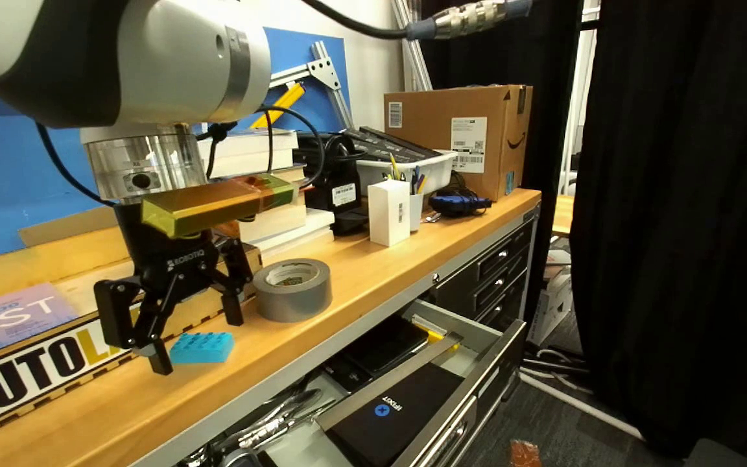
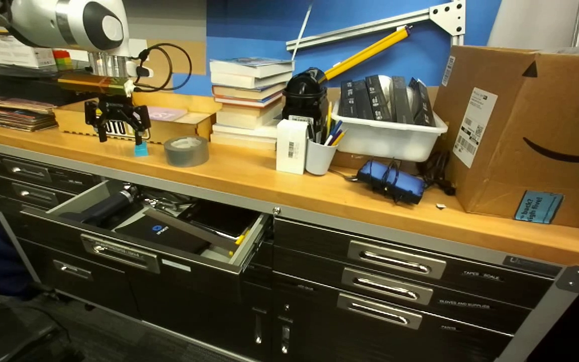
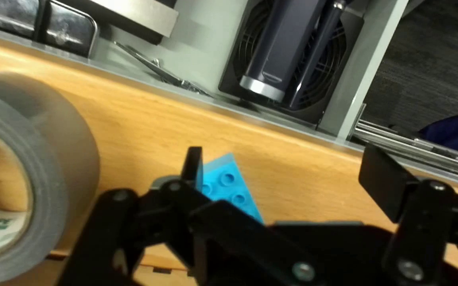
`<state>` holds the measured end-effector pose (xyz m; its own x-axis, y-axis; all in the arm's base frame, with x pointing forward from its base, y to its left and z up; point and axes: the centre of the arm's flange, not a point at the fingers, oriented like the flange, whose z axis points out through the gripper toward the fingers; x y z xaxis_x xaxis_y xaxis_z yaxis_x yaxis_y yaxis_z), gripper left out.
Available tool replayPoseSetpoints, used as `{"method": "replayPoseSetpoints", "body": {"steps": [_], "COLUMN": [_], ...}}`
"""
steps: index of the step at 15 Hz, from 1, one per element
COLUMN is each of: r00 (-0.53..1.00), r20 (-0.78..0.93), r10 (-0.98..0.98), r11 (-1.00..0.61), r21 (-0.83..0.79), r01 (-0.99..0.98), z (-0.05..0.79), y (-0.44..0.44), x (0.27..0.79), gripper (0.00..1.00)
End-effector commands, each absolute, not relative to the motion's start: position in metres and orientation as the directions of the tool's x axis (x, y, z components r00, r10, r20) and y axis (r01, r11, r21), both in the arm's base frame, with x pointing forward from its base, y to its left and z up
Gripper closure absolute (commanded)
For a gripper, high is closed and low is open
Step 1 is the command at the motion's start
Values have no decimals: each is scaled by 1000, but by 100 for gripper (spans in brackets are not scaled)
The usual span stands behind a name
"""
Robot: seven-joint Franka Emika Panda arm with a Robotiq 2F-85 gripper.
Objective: Pick up the blue block from the countertop, put it in the drawer and close the drawer.
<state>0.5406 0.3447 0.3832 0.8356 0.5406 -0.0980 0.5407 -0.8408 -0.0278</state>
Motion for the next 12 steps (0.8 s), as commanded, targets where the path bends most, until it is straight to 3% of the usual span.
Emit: {"method": "replayPoseSetpoints", "body": {"steps": [1, 9, 10, 11, 12], "r00": [859, 912, 914, 914, 914], "r20": [-37, 24, 22, 16, 15], "r10": [511, 410, 405, 406, 406], "r11": [-860, -911, -913, -913, -912], "r21": [-16, 59, 63, 66, 68], "r01": [510, 408, 403, 404, 404], "z": [381, 368, 367, 366, 366], "y": [364, 349, 348, 347, 346], "x": [562, 578, 578, 579, 579], "gripper": [0, 0, 25, 26, 34]}}
